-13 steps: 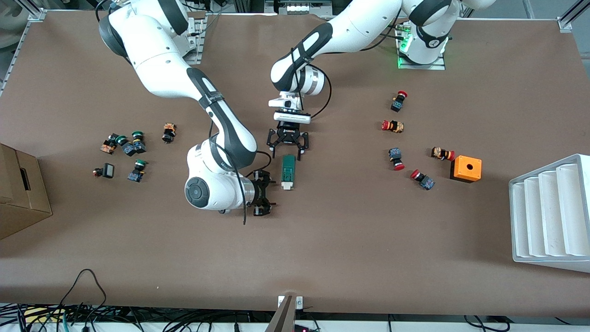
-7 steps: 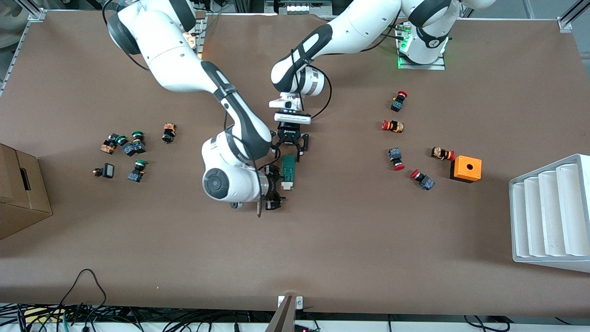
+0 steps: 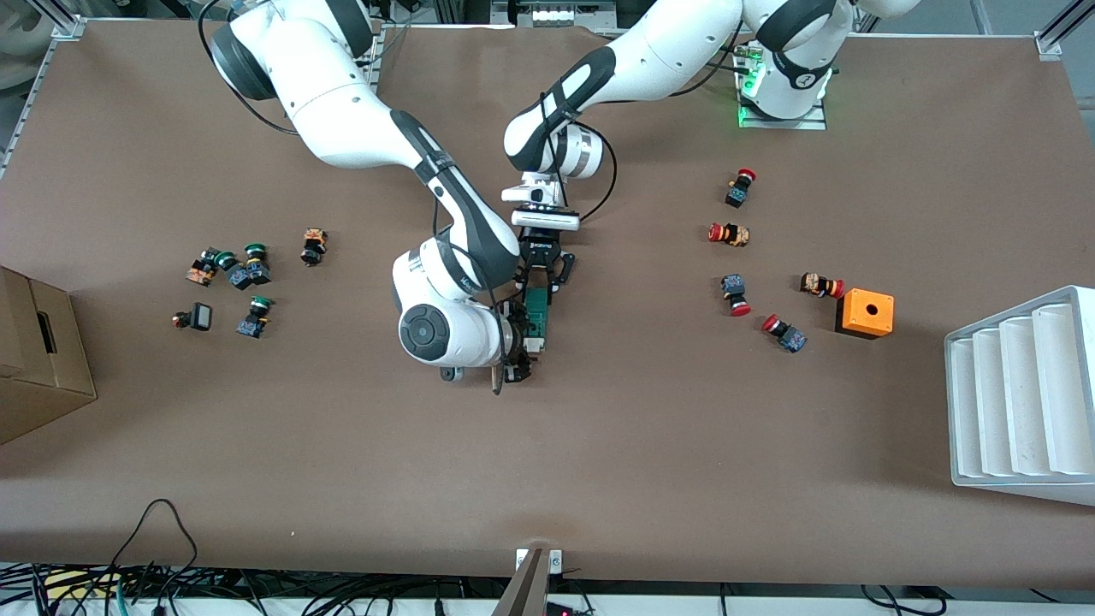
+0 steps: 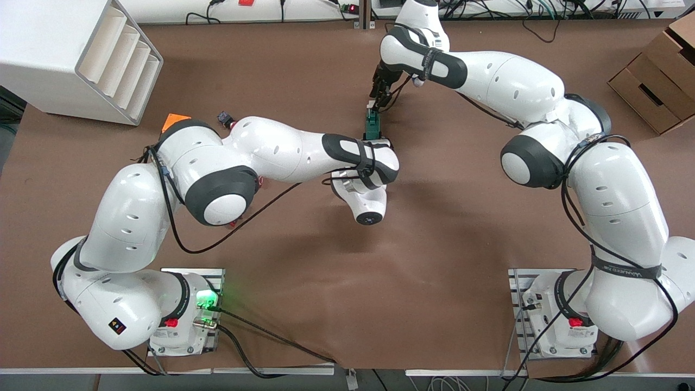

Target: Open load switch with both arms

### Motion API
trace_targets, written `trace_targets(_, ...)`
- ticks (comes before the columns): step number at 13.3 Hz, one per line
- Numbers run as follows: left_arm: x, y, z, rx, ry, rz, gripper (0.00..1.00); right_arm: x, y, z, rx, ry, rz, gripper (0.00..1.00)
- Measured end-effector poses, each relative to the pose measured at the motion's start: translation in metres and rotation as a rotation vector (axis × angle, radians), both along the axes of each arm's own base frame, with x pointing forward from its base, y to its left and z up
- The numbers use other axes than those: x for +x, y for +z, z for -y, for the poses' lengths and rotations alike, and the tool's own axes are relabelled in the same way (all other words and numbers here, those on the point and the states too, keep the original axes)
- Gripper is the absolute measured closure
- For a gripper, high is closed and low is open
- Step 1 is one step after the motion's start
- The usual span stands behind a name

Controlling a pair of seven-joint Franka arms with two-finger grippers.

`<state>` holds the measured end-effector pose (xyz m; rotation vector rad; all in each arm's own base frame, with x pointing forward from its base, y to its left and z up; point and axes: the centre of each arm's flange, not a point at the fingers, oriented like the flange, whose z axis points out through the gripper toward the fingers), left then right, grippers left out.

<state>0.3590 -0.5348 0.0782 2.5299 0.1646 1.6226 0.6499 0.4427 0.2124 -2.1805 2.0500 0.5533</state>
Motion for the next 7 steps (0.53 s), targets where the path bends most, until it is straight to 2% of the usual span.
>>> trace_targets(1, 0.0000, 0.0000, 0.0000, 0.000, 0.000, 0.000, 0.50, -0.0004, -0.0013, -0.0012, 0.000, 0.001, 0.000, 0.40)
trace_targets(7, 0.0000, 0.0000, 0.0000, -0.001, 0.000, 0.000, 0.50, -0.0005, -0.0018, -0.0018, -0.003, -0.009, -0.003, 0.47)
